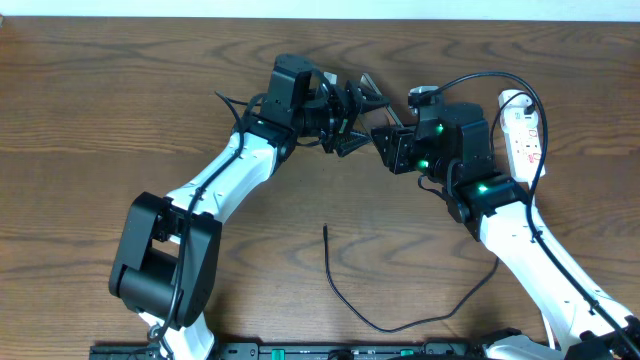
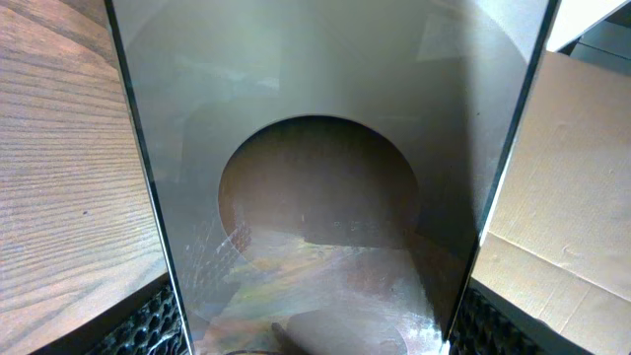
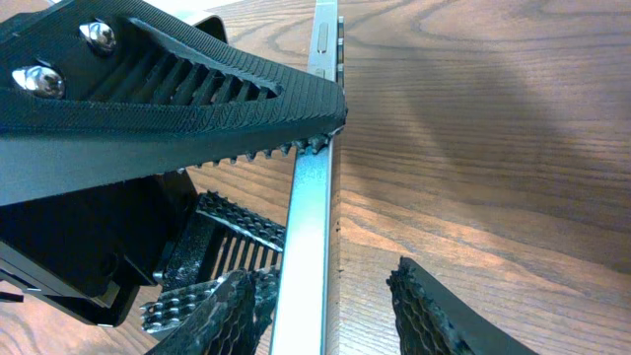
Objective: Plug charger to phone and switch on socket
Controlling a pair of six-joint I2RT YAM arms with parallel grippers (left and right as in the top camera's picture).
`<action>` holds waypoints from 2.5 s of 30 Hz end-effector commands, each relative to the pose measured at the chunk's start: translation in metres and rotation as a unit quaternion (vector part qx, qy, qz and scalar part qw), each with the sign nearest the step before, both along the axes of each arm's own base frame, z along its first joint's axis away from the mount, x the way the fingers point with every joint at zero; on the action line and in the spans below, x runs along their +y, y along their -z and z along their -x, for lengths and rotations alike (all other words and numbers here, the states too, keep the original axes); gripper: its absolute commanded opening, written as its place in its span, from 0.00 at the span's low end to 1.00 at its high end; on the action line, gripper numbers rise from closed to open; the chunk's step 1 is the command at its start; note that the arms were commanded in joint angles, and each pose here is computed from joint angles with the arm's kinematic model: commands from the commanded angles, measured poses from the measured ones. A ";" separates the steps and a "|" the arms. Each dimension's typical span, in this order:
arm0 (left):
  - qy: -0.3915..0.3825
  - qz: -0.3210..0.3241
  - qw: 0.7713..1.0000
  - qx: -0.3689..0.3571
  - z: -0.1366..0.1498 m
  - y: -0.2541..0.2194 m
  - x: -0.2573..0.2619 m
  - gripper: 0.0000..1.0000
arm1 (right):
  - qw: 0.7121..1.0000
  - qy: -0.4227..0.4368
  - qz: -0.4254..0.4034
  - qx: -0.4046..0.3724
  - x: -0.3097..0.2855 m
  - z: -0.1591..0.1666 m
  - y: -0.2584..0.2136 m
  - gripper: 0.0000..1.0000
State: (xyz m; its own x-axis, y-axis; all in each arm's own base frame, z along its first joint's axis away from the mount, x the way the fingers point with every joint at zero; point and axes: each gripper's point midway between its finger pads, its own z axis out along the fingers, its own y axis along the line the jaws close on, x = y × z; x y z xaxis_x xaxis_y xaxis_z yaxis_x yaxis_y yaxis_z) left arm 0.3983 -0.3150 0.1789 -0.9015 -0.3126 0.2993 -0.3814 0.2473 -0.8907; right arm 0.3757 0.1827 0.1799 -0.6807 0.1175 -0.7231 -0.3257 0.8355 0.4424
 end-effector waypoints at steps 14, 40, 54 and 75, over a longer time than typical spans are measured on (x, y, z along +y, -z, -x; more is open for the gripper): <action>0.007 0.016 0.999 -0.039 0.002 -0.033 -0.007 0.07 | 1.000 -0.001 -0.005 -0.003 0.005 -0.001 -0.007 0.39; 0.005 0.012 0.999 -0.041 0.003 -0.032 -0.012 0.07 | 1.000 0.003 -0.005 -0.003 0.004 -0.002 -0.007 0.01; 0.045 0.037 0.997 -0.043 0.010 -0.040 -0.003 0.92 | 0.998 0.055 -0.021 0.011 -0.020 -0.013 -0.006 0.01; 0.023 0.091 0.984 -0.150 -0.033 -0.083 0.067 0.92 | 0.893 0.125 -0.392 0.182 -0.008 -0.022 -0.069 0.01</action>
